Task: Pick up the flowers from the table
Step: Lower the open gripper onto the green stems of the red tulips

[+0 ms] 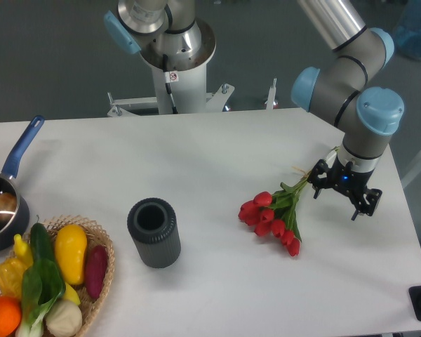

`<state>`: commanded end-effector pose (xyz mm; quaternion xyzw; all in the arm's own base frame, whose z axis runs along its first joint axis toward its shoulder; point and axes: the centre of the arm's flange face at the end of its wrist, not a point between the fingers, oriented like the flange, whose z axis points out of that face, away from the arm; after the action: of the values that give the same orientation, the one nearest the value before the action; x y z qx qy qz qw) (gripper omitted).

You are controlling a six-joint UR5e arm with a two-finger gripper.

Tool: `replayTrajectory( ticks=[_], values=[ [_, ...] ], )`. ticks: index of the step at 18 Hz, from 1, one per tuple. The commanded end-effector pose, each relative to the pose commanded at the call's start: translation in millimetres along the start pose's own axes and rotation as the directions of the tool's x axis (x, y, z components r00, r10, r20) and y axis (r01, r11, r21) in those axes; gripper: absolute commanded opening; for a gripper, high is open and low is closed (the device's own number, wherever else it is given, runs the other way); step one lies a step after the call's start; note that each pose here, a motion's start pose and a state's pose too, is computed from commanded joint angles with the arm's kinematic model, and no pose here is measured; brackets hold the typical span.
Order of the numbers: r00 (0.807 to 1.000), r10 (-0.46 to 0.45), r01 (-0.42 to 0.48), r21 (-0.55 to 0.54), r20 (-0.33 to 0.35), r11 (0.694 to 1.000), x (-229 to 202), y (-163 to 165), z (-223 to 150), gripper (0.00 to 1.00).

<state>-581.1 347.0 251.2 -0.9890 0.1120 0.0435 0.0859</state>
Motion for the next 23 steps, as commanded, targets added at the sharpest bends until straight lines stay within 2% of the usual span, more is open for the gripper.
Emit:
replayTrajectory(
  ticks=[6,8,13,23],
  values=[
    [1.000,0.004,-0.004,0.001,-0.003,1.000,5.8,-4.7,-1.5,1.00],
    [1.000,-0.003,0.003,-0.003,-0.029,1.000,21.2,-0.1,4.6,1.00],
    [0.999,-0.025,0.025,-0.002,-0.045,1.000,62.8,1.4,-12.2,1.00],
    [0.991,-0.053,0.058,0.035,-0.121,0.998,87.6,2.5,15.3,1.00]
  ],
)
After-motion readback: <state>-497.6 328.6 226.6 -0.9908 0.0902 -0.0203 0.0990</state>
